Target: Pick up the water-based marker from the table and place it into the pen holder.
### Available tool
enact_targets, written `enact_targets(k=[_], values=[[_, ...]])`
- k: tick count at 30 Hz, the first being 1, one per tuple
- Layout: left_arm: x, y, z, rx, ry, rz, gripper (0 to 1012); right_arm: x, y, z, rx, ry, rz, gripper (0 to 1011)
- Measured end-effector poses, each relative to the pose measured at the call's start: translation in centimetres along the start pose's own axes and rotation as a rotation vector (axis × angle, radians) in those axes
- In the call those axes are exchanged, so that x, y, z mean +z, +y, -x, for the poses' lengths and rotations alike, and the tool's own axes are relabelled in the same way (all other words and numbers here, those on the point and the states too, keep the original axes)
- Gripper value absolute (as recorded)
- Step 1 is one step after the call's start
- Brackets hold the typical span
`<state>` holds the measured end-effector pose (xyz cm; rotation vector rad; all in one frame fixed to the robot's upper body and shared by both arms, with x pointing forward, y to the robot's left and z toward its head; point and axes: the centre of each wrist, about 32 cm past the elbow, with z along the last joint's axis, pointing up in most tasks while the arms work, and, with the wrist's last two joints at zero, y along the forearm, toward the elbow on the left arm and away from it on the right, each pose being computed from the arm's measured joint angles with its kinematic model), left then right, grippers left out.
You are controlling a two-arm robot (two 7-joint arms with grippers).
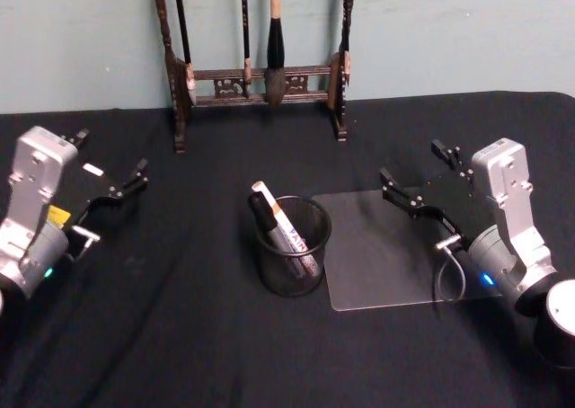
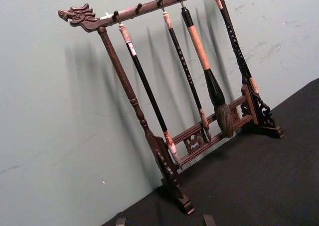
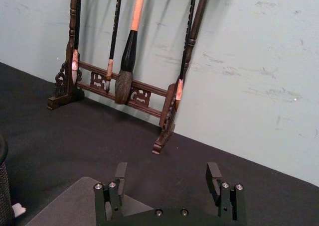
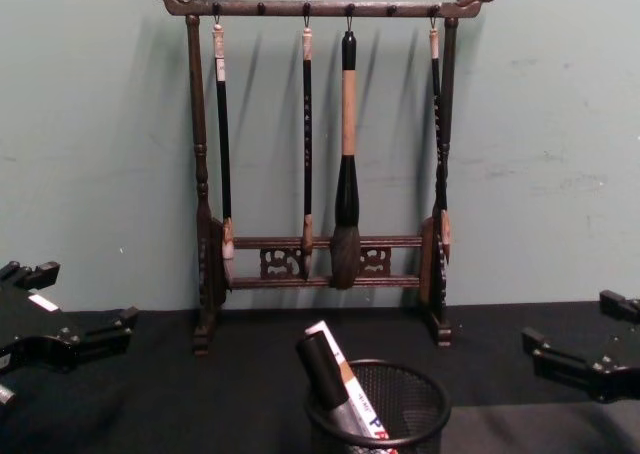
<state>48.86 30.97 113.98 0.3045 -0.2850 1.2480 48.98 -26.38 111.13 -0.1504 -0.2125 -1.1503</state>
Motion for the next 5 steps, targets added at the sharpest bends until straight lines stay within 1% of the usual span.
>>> enact_targets(k=[5], values=[[0.00, 0.00, 0.00, 0.000, 0.000, 0.000, 1001, 0.00, 0.00, 0.00, 0.000, 0.000, 0.000, 1000]])
